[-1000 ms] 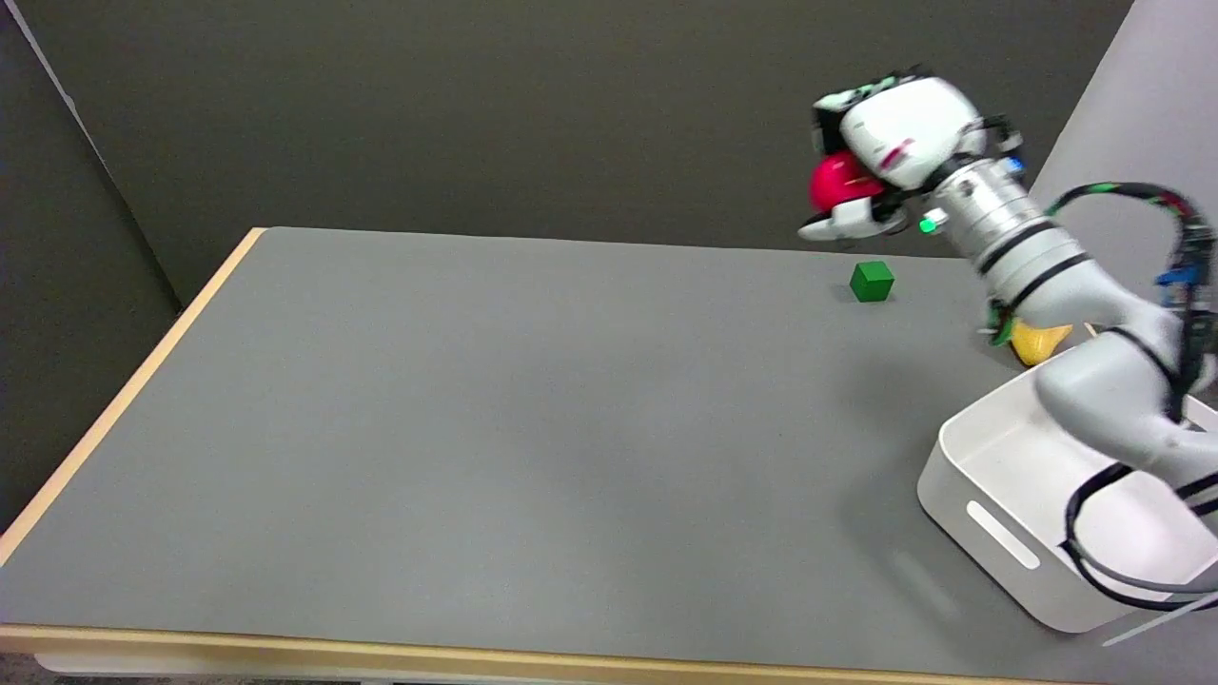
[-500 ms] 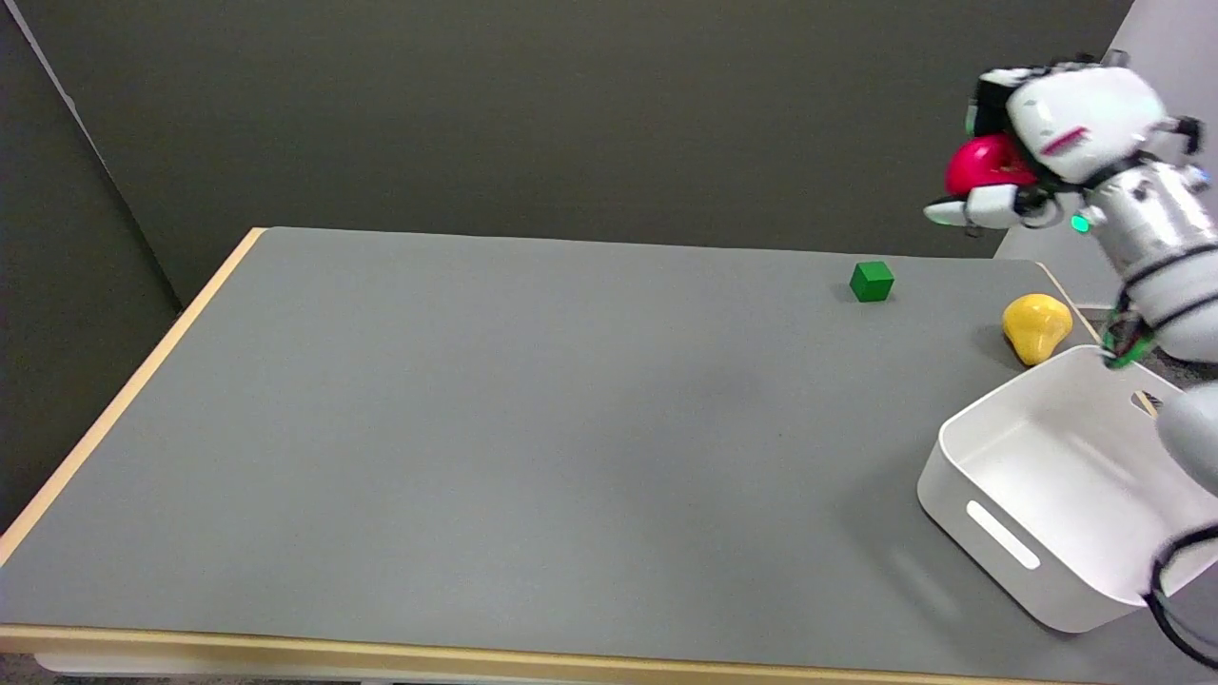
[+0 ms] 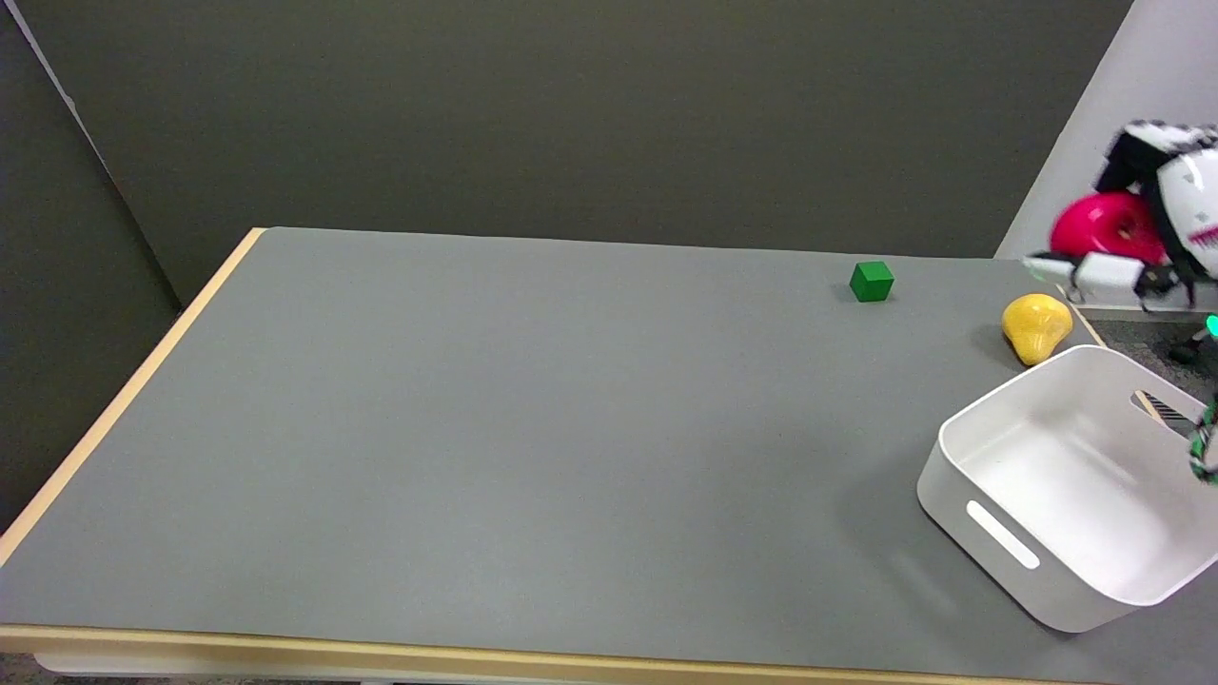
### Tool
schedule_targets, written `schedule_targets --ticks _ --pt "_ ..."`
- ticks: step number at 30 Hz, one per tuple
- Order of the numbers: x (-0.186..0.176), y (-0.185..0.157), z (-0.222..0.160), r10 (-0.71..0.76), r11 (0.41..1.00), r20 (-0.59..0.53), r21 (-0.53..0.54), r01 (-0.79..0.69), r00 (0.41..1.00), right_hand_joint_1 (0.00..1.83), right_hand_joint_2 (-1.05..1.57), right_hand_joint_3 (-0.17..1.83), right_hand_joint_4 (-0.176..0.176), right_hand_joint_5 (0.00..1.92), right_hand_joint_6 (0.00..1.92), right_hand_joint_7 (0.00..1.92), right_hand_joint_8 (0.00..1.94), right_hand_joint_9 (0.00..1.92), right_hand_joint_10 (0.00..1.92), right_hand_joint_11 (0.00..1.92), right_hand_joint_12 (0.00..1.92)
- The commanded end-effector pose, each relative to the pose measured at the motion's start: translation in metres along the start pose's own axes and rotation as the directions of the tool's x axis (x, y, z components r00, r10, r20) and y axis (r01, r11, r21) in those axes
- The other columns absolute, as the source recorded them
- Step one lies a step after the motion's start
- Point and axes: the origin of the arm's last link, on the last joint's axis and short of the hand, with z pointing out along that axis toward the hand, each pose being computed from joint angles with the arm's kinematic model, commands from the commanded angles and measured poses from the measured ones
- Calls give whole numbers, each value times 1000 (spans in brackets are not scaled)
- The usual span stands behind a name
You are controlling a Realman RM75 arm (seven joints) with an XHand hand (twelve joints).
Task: Place the red apple into the white box.
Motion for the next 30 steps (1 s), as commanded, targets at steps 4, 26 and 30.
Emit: schedule_targets --ticks 4,26,30 --pt "-47 74 -127 56 952 71 -305 -32 996 1347 951 540 -142 697 1596 880 1266 760 1467 624 1671" --pt "-87 57 -142 167 949 214 -299 -98 962 904 1142 332 121 617 1560 806 1130 907 1752 518 1876" --pt "-83 51 -150 189 947 186 -296 -129 964 381 770 923 113 357 689 553 693 723 1719 236 1921"
